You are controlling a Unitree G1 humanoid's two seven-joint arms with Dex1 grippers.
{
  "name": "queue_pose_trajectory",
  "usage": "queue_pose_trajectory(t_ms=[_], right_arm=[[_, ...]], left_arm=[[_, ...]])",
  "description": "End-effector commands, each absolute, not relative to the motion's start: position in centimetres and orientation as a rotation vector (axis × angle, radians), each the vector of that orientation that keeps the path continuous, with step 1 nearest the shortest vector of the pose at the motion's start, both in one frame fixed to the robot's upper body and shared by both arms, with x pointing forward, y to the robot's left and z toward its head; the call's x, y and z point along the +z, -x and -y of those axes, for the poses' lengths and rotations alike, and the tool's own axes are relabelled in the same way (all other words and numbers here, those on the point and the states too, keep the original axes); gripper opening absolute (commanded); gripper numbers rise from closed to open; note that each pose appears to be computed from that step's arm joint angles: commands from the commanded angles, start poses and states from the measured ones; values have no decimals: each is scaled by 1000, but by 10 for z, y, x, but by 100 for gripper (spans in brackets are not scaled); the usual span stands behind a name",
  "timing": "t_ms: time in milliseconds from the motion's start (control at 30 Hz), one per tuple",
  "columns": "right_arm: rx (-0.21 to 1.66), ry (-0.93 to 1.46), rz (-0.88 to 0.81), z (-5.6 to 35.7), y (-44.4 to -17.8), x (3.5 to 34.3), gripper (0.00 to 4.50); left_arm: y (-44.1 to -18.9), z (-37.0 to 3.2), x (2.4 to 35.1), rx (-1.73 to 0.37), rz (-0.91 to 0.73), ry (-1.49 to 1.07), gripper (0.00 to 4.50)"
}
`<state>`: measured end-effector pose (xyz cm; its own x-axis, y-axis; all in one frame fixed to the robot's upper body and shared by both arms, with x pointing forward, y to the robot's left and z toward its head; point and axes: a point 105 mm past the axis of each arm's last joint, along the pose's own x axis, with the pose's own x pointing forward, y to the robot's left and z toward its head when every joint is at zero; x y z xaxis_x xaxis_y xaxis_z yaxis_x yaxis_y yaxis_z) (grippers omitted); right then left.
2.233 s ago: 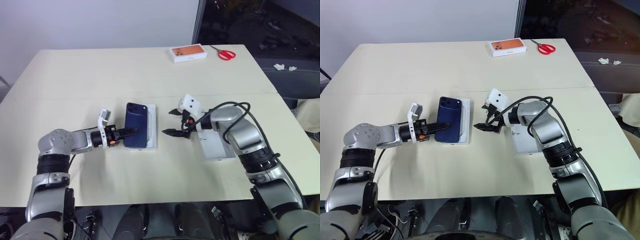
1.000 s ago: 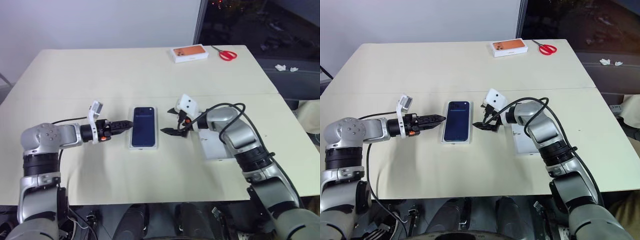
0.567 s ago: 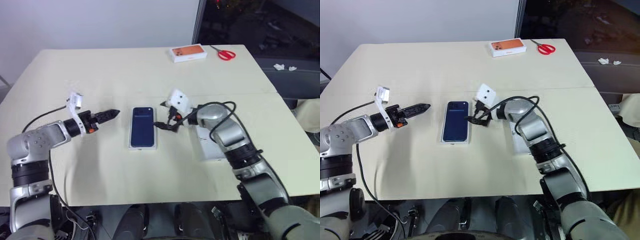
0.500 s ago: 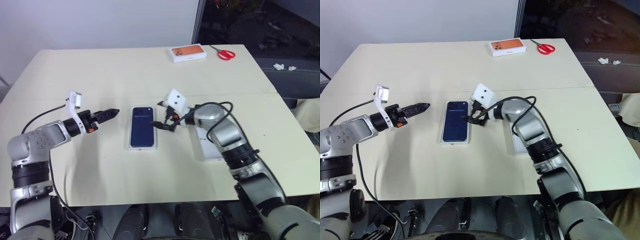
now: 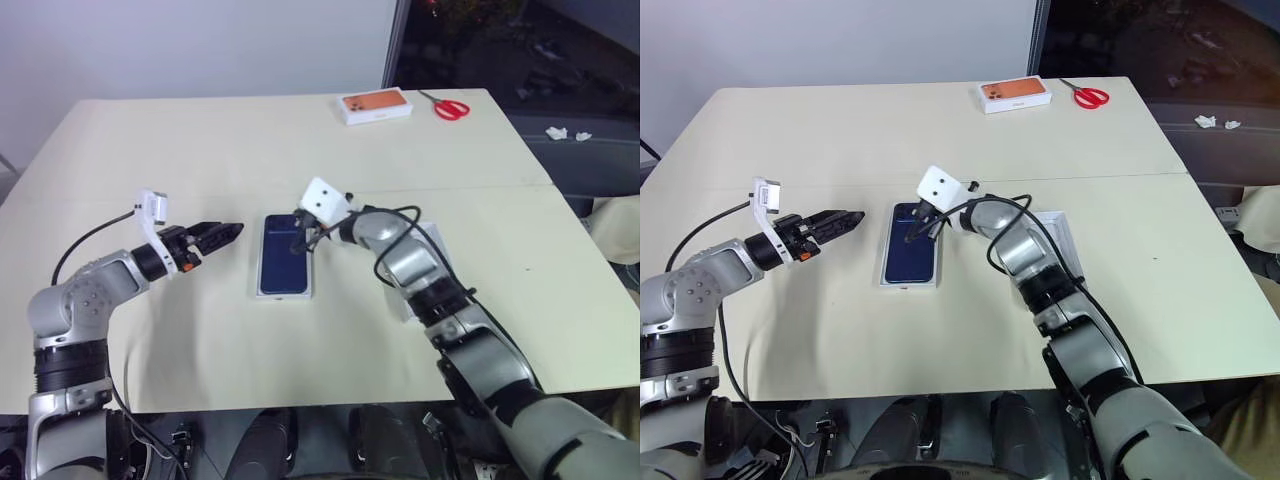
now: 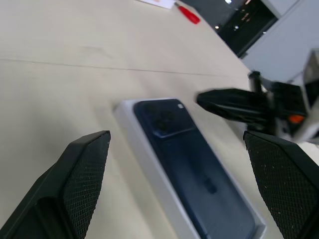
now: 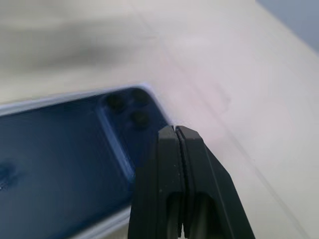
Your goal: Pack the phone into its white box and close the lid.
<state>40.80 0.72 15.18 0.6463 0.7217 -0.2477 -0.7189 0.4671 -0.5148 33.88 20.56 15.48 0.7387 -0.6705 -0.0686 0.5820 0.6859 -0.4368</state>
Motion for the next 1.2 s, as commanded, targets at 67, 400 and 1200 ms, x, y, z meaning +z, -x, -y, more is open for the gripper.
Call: queue_pose_trajectory(t_ms=[67, 400, 1200], right_arm=[[891, 677, 55, -19, -410, 155, 6], [855, 749, 21, -24, -419, 136, 6], [1134, 567, -24, 1, -360, 140, 6]], left_arm=[[-336, -205, 170, -720, -168, 373, 450], [-332, -200, 167, -732, -174, 367, 450], [-329, -207, 162, -734, -195, 323, 450]])
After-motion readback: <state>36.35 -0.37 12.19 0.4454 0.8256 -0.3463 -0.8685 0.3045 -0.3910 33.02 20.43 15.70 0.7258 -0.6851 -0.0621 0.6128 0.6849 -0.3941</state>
